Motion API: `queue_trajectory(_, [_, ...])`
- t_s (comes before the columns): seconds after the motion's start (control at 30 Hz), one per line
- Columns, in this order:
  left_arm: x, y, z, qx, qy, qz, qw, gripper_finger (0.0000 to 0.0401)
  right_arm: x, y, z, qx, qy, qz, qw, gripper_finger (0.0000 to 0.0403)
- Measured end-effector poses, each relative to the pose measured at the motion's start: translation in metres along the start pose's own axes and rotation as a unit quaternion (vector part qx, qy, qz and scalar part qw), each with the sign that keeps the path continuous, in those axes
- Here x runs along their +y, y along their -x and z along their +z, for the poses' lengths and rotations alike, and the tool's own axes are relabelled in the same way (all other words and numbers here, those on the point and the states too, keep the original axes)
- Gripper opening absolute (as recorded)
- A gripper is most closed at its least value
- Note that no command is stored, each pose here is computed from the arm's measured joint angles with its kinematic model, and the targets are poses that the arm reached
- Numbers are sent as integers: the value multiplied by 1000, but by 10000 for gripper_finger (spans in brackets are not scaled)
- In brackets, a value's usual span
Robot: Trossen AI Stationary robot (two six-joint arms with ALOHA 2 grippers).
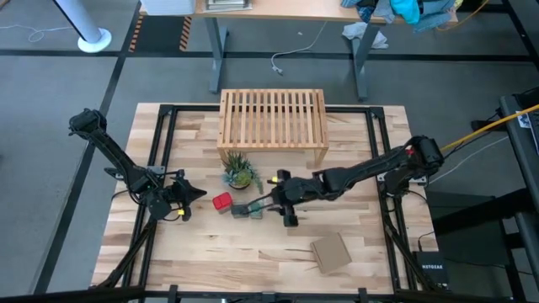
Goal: Shelf spices
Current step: Put the brown seasoning bottle on the shelf
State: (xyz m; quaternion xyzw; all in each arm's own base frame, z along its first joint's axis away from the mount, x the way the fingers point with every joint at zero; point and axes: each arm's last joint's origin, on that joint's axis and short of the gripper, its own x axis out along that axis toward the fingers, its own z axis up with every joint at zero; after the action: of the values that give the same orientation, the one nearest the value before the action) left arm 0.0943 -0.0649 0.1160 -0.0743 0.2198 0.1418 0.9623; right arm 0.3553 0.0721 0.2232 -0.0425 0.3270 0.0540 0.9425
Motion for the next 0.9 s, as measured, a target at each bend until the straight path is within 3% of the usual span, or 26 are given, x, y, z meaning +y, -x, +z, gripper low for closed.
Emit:
queue_trajectory(0.57, [0, -1, -2, 10, -11, -3, 1000, 3, -73, 37, 47, 62, 26, -87, 994, 194])
queue_trajectory(0.9, [0, -1, -3, 13, -16, 0, 1000, 3, -129, 56, 68, 9, 40, -157, 987, 194])
